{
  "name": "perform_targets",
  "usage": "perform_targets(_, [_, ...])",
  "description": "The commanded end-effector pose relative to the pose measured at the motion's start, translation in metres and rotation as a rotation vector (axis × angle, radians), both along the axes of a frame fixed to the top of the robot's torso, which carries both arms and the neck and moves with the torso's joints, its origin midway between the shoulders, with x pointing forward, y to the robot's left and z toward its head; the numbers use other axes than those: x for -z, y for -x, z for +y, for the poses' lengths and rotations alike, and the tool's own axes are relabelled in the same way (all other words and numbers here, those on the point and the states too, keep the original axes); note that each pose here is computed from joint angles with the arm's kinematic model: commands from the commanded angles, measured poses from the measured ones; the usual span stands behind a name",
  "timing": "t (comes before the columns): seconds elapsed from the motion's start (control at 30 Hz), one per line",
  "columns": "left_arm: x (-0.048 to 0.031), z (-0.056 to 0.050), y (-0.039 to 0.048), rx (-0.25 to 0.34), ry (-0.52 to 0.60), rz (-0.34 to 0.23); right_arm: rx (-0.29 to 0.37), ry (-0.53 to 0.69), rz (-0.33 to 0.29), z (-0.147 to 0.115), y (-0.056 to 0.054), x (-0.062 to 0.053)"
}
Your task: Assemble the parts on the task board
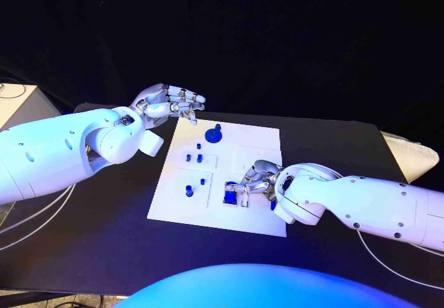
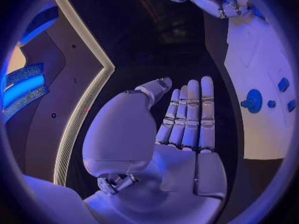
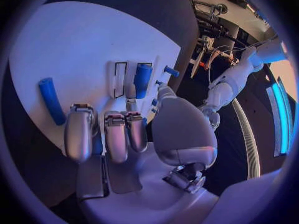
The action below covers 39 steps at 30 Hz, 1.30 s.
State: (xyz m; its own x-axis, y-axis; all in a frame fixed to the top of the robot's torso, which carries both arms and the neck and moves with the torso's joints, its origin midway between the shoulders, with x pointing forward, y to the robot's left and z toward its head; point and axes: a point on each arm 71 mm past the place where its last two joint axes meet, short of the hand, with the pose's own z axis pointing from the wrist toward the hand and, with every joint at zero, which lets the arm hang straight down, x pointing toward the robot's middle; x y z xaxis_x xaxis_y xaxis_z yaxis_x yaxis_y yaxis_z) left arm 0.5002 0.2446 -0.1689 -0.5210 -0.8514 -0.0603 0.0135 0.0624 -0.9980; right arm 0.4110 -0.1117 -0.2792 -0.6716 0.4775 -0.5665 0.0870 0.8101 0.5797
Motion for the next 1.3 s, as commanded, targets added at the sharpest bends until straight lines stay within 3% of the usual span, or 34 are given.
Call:
perform_targets(0.03, [-0.0006, -0.002, 0.0009, 0.017, 0.003, 0.0, -0.016, -0.008, -0.008, 0.0, 0.001, 0.0])
perform_targets(0.23, [-0.0006, -0.002, 0.0012, 0.02, 0.002, 0.001, -0.015, -0.044, -0.04, -0.004, 0.002, -0.004])
perform_targets(0.4, [-0.001, -0.002, 0.0012, 0.02, 0.005, -0.004, -0.008, -0.153, -0.095, -0.013, 0.005, -0.013])
perform_targets(0.53, [-0.0013, -0.002, 0.0012, 0.018, 0.008, -0.007, 0.03, -0.195, -0.117, -0.037, 0.01, -0.021])
perform_targets(0.73, [-0.0015, -0.002, 0.0014, 0.018, 0.01, -0.009, 0.095, -0.175, -0.109, -0.076, 0.012, -0.024])
perform_targets(1.0, [-0.0014, -0.002, 0.0012, 0.018, 0.012, -0.009, 0.128, -0.063, -0.131, -0.122, 0.023, -0.014])
perform_targets(1.3, [-0.0003, -0.004, 0.0007, 0.025, 0.014, -0.006, 0.166, 0.027, -0.092, -0.123, 0.028, 0.005])
